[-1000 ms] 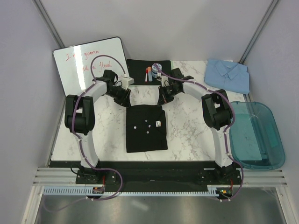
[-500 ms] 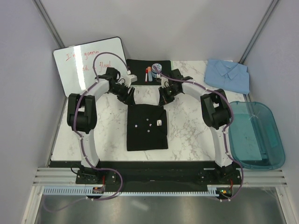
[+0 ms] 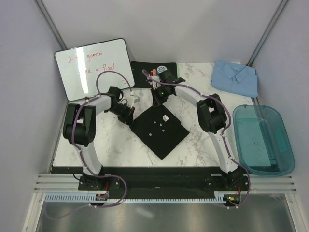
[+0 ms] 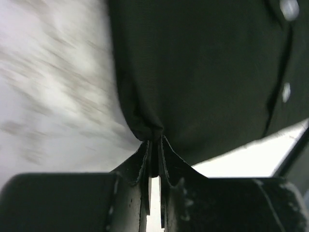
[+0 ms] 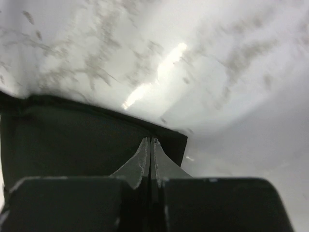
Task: Fold and stack the long sleeve shirts
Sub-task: Fold the shirt
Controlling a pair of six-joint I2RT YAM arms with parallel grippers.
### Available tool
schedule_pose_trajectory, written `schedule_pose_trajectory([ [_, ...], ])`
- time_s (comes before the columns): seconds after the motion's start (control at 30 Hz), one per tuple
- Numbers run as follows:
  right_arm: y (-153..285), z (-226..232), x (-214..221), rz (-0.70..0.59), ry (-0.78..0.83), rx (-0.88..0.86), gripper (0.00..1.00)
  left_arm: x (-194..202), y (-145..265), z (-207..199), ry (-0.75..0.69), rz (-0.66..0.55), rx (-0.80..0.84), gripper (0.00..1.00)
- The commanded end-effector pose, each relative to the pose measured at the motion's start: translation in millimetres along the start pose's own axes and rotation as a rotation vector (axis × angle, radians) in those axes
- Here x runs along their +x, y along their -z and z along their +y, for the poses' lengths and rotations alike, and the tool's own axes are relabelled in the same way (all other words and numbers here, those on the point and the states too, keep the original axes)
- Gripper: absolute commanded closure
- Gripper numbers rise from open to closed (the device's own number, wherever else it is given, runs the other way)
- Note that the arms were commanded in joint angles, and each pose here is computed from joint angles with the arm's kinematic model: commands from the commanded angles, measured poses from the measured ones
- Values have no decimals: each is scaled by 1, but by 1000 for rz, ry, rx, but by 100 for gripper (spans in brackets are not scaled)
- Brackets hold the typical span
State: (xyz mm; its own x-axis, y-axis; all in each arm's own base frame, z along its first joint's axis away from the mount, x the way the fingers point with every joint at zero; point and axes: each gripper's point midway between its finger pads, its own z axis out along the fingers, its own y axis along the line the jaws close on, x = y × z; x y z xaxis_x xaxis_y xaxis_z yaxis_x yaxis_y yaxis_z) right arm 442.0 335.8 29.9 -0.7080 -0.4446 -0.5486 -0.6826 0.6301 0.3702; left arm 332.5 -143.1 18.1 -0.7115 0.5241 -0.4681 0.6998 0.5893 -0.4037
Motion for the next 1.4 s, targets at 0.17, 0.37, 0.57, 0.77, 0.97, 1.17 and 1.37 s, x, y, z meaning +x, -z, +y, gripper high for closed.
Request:
schedule_pose_trajectory([
  [0.17,69,50,-107,-262,249,143,60,61,37,-104,-17,112,131,65],
  [0.37,159,25,-81,-308,76,148,43,-2,60,-90,-48,-60,27,52],
  [0.57,164,50,17,-150,-103,-119,58,-66,46,-77,-16,-209,39,53],
  [0.77,123,50,109,57,-222,-205,66,-68,6,-44,164,-160,26,57],
  [0.97,71,-2,125,125,-257,-97,69,-48,-9,-12,275,-95,-68,61],
  [1.17,74,-28,59,6,-218,-31,64,-56,-2,27,382,-117,-98,63],
  [1.37,157,11,3,-182,-200,-101,52,-118,82,-30,14,-338,-103,50],
])
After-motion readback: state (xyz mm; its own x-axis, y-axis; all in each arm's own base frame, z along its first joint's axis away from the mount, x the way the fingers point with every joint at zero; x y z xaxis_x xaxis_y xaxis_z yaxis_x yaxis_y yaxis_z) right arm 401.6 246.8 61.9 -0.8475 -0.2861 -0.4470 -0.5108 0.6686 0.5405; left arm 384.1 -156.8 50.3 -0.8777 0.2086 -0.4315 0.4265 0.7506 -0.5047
